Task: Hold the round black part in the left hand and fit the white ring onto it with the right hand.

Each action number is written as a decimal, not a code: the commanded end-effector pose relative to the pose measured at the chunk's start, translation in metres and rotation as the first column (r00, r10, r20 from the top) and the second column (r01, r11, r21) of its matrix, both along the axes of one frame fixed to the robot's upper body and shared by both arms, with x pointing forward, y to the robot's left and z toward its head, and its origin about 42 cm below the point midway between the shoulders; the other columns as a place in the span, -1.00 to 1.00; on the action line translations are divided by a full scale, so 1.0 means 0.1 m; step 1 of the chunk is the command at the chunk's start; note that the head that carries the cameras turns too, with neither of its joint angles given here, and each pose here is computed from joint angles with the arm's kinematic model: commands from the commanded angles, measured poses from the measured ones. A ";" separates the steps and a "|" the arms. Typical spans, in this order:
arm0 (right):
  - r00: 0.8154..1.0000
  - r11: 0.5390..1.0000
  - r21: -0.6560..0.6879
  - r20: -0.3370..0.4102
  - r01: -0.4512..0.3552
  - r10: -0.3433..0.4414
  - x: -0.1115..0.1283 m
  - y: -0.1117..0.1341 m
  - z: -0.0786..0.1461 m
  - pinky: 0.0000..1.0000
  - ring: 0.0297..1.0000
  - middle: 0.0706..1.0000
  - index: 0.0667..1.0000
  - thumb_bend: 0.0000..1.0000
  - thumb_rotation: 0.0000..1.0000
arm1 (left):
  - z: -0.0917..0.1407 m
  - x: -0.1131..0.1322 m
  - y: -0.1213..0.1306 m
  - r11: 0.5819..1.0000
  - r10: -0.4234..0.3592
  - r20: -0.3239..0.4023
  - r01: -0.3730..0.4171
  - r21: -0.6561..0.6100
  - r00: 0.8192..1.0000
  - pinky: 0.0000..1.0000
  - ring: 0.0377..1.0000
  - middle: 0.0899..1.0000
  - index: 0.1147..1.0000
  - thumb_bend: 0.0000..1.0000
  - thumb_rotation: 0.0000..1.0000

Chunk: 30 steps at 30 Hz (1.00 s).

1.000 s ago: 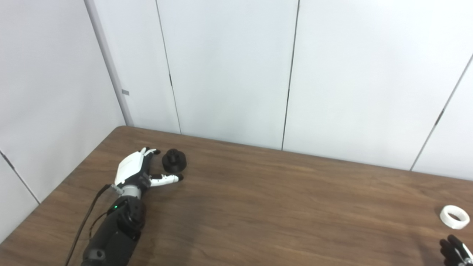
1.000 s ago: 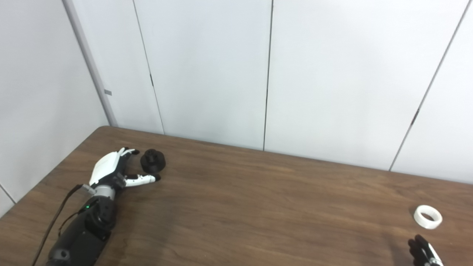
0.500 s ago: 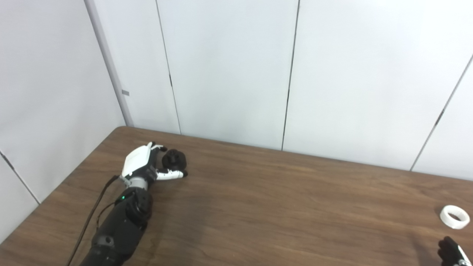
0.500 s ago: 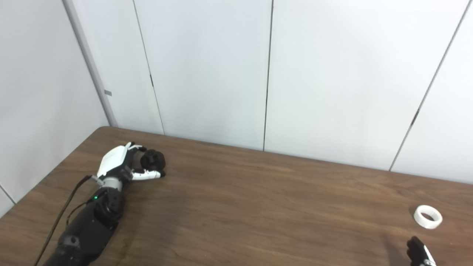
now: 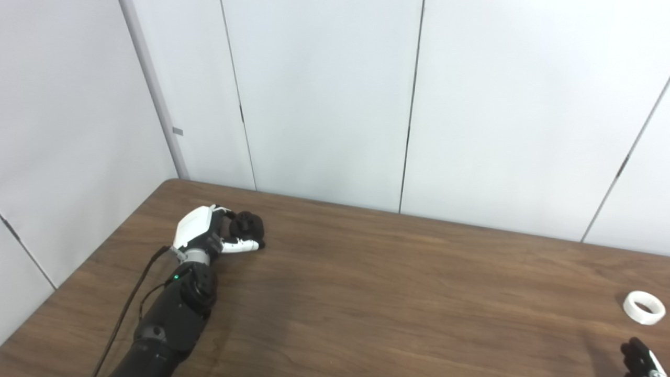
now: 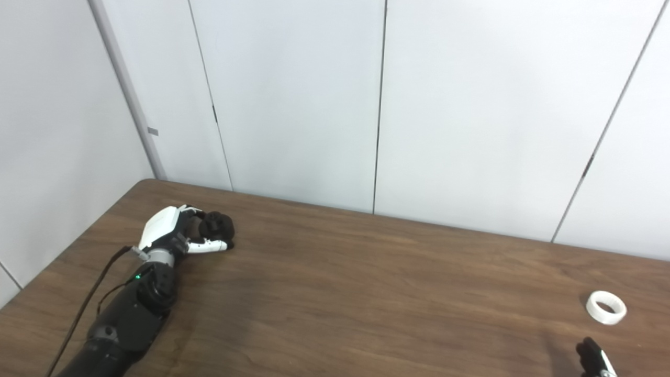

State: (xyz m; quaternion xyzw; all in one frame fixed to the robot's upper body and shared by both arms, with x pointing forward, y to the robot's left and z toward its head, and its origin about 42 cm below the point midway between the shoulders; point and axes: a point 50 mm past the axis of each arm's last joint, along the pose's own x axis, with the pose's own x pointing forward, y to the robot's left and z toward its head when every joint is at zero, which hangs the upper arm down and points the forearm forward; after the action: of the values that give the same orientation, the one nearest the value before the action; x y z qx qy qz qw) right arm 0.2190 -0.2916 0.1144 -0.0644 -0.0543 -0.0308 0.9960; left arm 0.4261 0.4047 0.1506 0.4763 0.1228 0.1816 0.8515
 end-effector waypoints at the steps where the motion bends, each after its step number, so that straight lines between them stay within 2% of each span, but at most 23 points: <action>1: 0.999 0.999 0.032 -0.047 0.016 -0.015 -0.14 0.05 -0.15 1.00 0.96 0.89 0.92 0.38 1.00 | 0.39 0.16 0.11 0.999 -0.003 0.108 -0.003 0.054 0.994 1.00 1.00 0.88 0.47 0.98 -0.27; 20: 0.999 0.999 0.029 -0.043 0.018 -0.017 -0.15 0.07 -0.14 1.00 0.95 0.87 0.93 0.32 1.00 | 0.38 0.18 0.09 0.999 -0.013 0.100 0.008 0.047 0.995 1.00 1.00 0.83 0.42 0.92 -0.33; 25: 0.999 0.999 0.025 -0.045 0.021 -0.020 -0.15 0.06 -0.13 1.00 0.95 0.87 0.93 0.33 1.00 | 0.37 0.19 0.08 0.999 -0.009 0.104 0.004 0.046 0.995 1.00 0.99 0.81 0.26 0.87 -0.38; 28: 0.999 0.999 0.026 -0.046 0.024 -0.022 -0.15 0.06 -0.13 1.00 0.94 0.87 0.93 0.36 1.00 | 0.36 0.18 0.08 0.999 -0.008 0.135 0.003 0.033 0.991 1.00 0.96 0.73 0.06 0.75 -0.54; 29: 0.999 0.999 0.028 -0.044 0.022 -0.021 -0.15 0.06 -0.13 1.00 0.94 0.87 0.93 0.36 1.00 | 0.35 0.18 0.08 1.000 -0.009 0.150 0.005 0.026 0.989 1.00 0.94 0.69 -0.04 0.41 -0.70; 30: 0.999 0.999 0.029 -0.042 0.021 -0.020 -0.16 0.06 -0.13 1.00 0.94 0.87 0.93 0.35 1.00 | 0.35 0.17 0.08 1.000 -0.009 0.165 0.007 0.018 0.986 1.00 0.92 0.66 -0.10 0.23 -0.78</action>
State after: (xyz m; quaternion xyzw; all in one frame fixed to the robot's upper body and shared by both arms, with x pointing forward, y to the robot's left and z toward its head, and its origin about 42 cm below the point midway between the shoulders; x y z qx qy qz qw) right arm 0.2180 -0.2911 0.1146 -0.0645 -0.0542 -0.0332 0.9959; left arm 0.4302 0.4055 0.1520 0.4705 0.1045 0.1879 0.8558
